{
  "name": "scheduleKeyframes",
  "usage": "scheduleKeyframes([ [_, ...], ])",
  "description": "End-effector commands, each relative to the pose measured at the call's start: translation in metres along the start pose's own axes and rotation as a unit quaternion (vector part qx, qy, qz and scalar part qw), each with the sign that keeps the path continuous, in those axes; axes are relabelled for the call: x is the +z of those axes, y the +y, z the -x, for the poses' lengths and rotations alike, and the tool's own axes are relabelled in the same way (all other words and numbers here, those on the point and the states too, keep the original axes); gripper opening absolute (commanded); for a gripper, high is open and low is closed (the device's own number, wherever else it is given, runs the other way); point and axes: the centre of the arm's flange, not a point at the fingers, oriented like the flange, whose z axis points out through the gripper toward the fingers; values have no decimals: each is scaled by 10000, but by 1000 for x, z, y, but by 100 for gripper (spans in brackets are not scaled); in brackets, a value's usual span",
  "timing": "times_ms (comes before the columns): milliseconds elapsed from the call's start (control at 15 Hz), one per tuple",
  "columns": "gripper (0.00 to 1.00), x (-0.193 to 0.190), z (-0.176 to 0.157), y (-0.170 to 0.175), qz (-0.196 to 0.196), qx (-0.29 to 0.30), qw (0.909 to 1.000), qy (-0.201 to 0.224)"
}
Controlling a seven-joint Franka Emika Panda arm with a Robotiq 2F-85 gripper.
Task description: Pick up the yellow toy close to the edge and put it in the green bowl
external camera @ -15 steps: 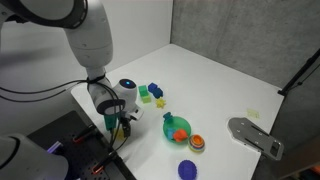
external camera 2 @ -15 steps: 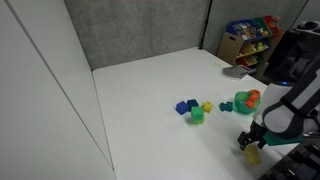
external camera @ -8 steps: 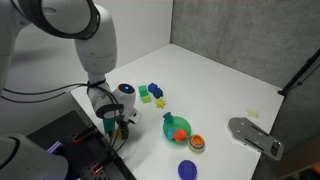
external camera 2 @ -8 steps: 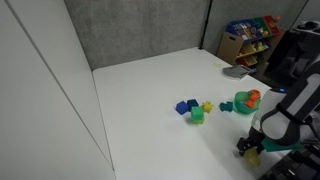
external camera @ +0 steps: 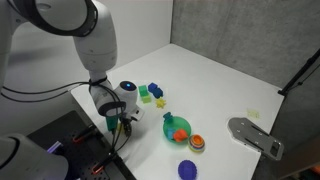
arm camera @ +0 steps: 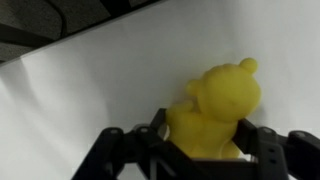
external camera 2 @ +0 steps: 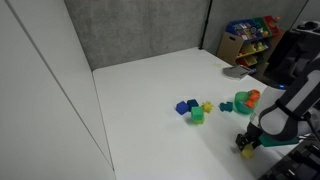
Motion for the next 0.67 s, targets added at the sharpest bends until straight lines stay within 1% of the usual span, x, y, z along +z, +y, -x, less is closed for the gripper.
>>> scheduleKeyframes([
  [0,35,-37,-17,-4,-15,3,9996,285],
  [200,34,-71,-33,-10,20,3,9984,562],
  [333,34,-98,-47,-10,110,38,9966,820],
  [600,31,-151,-87,-1,278,262,9908,1302],
])
